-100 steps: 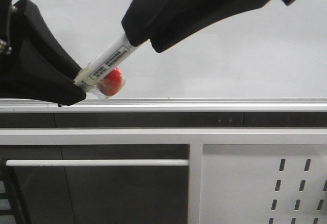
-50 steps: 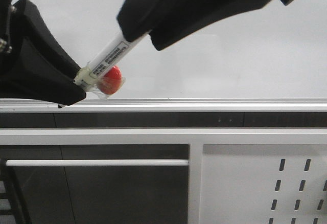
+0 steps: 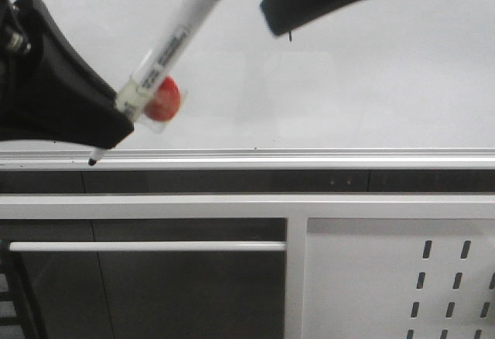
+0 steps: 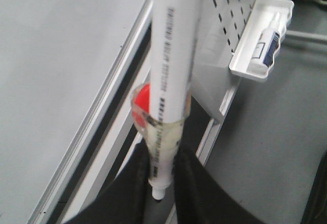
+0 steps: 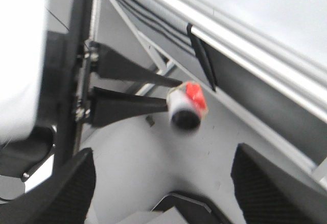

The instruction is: Write number 1 on whiteboard

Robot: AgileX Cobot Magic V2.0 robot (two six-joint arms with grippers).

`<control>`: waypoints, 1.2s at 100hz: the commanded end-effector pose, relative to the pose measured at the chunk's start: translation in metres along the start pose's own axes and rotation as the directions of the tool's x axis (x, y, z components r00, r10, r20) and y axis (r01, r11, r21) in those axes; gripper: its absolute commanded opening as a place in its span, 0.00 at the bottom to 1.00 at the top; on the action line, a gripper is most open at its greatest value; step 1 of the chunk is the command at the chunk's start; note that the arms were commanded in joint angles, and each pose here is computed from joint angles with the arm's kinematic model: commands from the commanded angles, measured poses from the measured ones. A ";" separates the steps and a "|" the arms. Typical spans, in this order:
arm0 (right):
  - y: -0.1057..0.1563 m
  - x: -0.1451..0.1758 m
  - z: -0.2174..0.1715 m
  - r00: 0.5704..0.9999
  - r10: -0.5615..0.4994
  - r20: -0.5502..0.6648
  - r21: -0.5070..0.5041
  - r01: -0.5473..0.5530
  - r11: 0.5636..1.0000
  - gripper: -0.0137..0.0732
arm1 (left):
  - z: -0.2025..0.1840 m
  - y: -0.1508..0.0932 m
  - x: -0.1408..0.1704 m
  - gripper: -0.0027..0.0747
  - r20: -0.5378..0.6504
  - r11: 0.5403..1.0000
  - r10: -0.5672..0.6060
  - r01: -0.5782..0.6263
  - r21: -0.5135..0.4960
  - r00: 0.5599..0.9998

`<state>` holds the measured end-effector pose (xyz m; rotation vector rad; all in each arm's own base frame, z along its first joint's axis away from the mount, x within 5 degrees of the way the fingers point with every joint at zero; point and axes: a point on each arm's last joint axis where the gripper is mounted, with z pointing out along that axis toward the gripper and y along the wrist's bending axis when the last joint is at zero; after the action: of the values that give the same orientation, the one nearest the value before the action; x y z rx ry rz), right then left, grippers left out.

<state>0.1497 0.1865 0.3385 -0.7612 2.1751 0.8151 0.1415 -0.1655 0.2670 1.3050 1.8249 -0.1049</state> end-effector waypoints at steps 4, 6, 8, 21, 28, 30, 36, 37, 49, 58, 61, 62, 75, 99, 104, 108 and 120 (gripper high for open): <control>0.006 -0.017 -0.027 0.987 -0.043 0.154 0.002 0.043 0.999 0.74 | -0.008 0.013 -0.020 0.01 0.170 0.984 -0.171 0.176 -0.017 0.970; 0.007 -0.017 -0.029 0.986 -0.047 0.158 0.002 0.047 0.999 0.74 | -0.008 0.015 -0.020 0.01 0.180 0.980 -0.191 0.197 -0.017 0.965; 0.007 -0.017 -0.031 0.986 -0.049 0.161 0.001 0.050 0.999 0.74 | -0.008 0.016 -0.021 0.01 0.196 0.977 -0.204 0.211 -0.014 0.959; 0.008 -0.014 -0.039 0.986 -0.075 0.152 0.009 0.075 0.997 0.74 | -0.009 0.021 -0.026 0.01 0.278 0.952 -0.300 0.307 0.019 0.913; 0.008 -0.012 -0.041 0.986 -0.088 0.138 0.014 0.087 0.996 0.74 | -0.009 0.021 -0.027 0.01 0.294 0.944 -0.324 0.330 0.030 0.899; 0.008 -0.012 -0.041 0.987 -0.093 0.133 0.017 0.091 0.996 0.74 | -0.009 0.021 -0.028 0.01 0.299 0.943 -0.326 0.331 0.033 0.897; 0.008 -0.011 -0.043 0.987 -0.100 0.126 0.019 0.098 0.995 0.74 | -0.009 0.020 -0.029 0.01 0.319 0.938 -0.341 0.344 0.050 0.884; 0.008 -0.011 -0.044 0.987 -0.103 0.125 0.021 0.101 0.995 0.74 | -0.009 0.020 -0.029 0.01 0.324 0.936 -0.347 0.348 0.056 0.880; 0.007 -0.008 -0.049 0.987 -0.111 0.113 0.042 0.107 0.993 0.74 | -0.012 0.019 -0.030 0.01 0.353 0.923 -0.380 0.375 0.084 0.855; 0.005 -0.005 -0.054 0.989 -0.120 0.091 0.073 0.113 0.991 0.68 | -0.016 0.018 -0.027 0.01 0.364 0.922 -0.381 0.376 0.088 0.850; 0.004 -0.004 -0.057 0.989 -0.127 0.082 0.090 0.119 0.989 0.64 | -0.017 0.017 -0.026 0.01 0.366 0.922 -0.383 0.377 0.090 0.848; 0.004 -0.003 -0.058 0.989 -0.123 0.078 0.093 0.116 0.989 0.63 | -0.017 0.017 -0.026 0.01 0.367 0.922 -0.383 0.377 0.090 0.848; 0.001 0.004 -0.072 0.990 -0.135 0.045 0.143 0.127 0.982 0.30 | -0.025 0.017 -0.022 0.01 0.388 0.916 -0.395 0.391 0.093 0.833; 0.000 0.017 -0.110 0.972 -0.176 0.156 0.200 0.143 0.969 0.07 | -0.037 0.022 -0.012 0.01 0.432 0.899 -0.419 0.431 0.077 0.798; -0.002 0.024 -0.122 0.960 -0.189 0.205 0.222 0.142 0.965 0.07 | -0.039 0.023 -0.009 0.01 0.451 0.892 -0.431 0.444 0.082 0.782; -0.005 0.030 -0.128 0.952 -0.203 0.228 0.250 0.145 0.957 0.07 | -0.040 0.023 -0.007 0.01 0.472 0.888 -0.436 0.452 0.087 0.766; -0.014 0.054 -0.146 0.922 -0.211 0.324 0.309 0.108 0.945 0.07 | -0.041 0.028 -0.001 0.01 0.504 0.874 -0.449 0.480 0.076 0.738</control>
<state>0.0776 0.0727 0.3689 -0.6752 1.9710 0.4994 0.1398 -0.1335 0.2864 0.7208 1.7386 -0.5328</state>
